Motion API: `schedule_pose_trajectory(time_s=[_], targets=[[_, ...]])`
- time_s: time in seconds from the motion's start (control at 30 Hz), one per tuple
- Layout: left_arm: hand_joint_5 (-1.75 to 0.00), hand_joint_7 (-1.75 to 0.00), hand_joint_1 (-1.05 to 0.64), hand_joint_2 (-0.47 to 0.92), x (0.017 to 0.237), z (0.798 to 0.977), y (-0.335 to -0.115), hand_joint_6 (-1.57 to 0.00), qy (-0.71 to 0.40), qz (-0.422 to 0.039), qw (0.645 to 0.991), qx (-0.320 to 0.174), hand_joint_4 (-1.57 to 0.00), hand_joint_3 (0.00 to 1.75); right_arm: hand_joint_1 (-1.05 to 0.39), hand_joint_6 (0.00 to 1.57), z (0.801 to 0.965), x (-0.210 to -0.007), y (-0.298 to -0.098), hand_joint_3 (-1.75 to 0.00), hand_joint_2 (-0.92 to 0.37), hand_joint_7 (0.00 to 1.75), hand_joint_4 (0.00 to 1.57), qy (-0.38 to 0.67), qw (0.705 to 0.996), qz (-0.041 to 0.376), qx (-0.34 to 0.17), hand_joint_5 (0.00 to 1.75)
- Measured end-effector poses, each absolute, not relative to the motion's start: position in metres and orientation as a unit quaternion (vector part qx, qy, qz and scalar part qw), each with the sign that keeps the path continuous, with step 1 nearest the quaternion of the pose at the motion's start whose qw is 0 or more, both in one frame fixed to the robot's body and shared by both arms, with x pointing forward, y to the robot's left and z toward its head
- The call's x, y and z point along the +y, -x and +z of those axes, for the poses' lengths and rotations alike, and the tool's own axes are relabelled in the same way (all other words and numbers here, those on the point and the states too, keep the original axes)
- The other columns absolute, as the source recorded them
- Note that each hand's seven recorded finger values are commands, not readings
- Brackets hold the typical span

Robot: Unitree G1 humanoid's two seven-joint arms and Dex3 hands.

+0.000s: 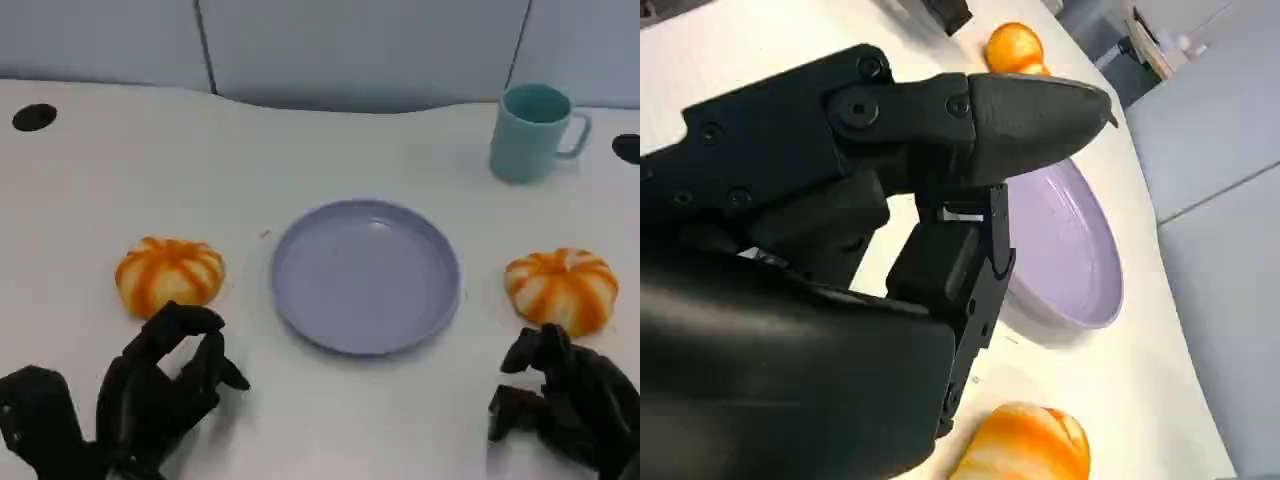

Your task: Grasp the bread from the table and place it into the plate.

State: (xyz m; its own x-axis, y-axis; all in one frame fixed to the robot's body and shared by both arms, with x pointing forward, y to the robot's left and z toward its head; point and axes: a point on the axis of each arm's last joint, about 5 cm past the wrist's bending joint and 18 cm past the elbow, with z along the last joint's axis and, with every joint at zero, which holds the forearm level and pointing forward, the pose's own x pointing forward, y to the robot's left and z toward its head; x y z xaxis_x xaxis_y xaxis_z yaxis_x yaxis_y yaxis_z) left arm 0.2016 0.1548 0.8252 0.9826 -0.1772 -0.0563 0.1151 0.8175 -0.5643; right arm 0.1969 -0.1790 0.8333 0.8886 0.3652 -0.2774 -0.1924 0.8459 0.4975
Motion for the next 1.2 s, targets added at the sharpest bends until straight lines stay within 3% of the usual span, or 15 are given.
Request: schedule_pose_trajectory(time_s=[0.83,1.0,1.13,1.2], targets=[[-1.69,-1.49,-0.29,0.69,0.1562,0.826,-0.2017,-0.52,0.286,-0.083,0.954,0.042,-0.67,0.86,-0.44,1.17,0.833,-0.1791,-0.1968,-0.43,-0.92,1.04,1.27,-0.235,0.943,0.148,0.183,1.16],[-1.53,-1.18,-0.3,0.72,0.1571,0.8273,-0.2018,-0.63,0.268,-0.079,0.96,0.024,-0.65,0.7,-0.45,1.16,0.8332,-0.1786,-0.1968,-0.43,-0.92,1.05,1.26,-0.235,0.943,0.148,0.183,1.16],[-1.51,-1.14,-0.3,0.73,0.1577,0.8287,-0.2028,-0.65,0.253,-0.077,0.964,0.006,-0.65,0.68,-0.45,1.16,0.8332,-0.1785,-0.1967,-0.43,-0.92,1.05,1.25,-0.235,0.943,0.148,0.183,1.16],[-1.21,-0.72,-0.3,0.86,0.158,0.8283,-0.2026,-0.64,0.239,-0.077,0.968,-0.003,-0.58,0.36,-0.47,1.16,0.8332,-0.1782,-0.1967,-0.42,-0.92,1.05,1.25,-0.236,0.943,0.149,0.182,1.16]])
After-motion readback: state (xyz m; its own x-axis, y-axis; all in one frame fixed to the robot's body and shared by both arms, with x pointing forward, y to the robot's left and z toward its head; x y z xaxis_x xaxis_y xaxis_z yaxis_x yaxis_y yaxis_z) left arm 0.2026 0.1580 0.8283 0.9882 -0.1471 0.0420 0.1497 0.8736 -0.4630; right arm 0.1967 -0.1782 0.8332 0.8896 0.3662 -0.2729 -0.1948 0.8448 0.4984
